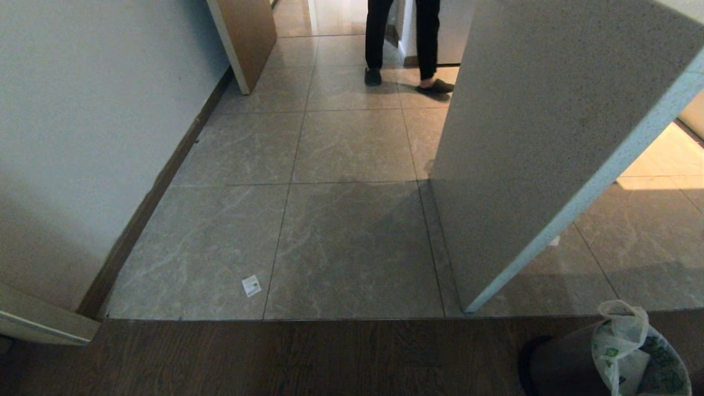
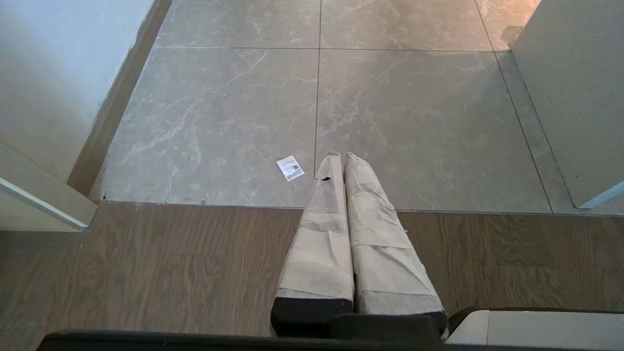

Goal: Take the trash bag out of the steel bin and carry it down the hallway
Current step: Pick up the trash bag

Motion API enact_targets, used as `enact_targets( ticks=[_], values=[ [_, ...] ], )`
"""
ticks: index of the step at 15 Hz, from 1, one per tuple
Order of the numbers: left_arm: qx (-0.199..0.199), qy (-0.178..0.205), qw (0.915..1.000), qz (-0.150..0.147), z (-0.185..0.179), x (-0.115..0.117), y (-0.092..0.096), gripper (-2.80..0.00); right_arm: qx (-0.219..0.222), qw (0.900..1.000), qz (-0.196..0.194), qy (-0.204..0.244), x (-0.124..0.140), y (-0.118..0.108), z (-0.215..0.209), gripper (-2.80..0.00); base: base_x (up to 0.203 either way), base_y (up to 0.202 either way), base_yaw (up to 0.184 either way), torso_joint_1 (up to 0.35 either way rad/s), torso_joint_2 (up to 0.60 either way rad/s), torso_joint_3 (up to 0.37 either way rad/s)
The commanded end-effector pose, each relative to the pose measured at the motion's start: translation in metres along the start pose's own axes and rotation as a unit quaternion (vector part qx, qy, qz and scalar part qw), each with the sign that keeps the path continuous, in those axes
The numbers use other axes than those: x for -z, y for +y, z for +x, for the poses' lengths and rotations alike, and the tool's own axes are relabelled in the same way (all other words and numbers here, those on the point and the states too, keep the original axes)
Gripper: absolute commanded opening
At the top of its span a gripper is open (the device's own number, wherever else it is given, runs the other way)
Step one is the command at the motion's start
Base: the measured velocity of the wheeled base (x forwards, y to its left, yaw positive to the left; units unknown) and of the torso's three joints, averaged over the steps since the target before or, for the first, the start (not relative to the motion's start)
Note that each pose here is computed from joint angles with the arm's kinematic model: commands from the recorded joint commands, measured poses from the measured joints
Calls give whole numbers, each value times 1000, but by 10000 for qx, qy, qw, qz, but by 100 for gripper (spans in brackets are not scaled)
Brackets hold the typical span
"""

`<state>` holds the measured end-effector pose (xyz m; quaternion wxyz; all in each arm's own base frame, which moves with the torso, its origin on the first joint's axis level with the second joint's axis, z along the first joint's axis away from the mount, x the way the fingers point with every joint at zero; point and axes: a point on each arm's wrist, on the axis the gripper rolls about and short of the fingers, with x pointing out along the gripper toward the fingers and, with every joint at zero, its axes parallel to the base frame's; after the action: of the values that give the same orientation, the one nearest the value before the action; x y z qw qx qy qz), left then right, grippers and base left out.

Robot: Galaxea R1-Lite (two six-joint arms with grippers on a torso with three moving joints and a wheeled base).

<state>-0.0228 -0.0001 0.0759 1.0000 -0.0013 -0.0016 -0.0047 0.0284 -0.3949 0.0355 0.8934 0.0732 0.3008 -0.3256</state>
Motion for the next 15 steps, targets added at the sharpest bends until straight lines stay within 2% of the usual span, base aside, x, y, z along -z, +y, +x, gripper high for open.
enact_targets(
  ticks=[1, 7, 15],
  values=[
    [-1, -1, 10000, -2, 0, 0, 0, -280, -227, 9997, -31, 88, 8, 9, 22, -280, 0, 0, 0, 0, 0, 0],
    [-1, -9, 10000, -2, 0, 0, 0, -280, -478, 9983, -318, -10, 21, 22, 73, -280, 0, 0, 0, 0, 0, 0],
    [-1, -7, 10000, -2, 0, 0, 0, -280, -476, 9957, -771, -214, 3, 22, 123, -280, 0, 0, 0, 0, 0, 0]
  ],
)
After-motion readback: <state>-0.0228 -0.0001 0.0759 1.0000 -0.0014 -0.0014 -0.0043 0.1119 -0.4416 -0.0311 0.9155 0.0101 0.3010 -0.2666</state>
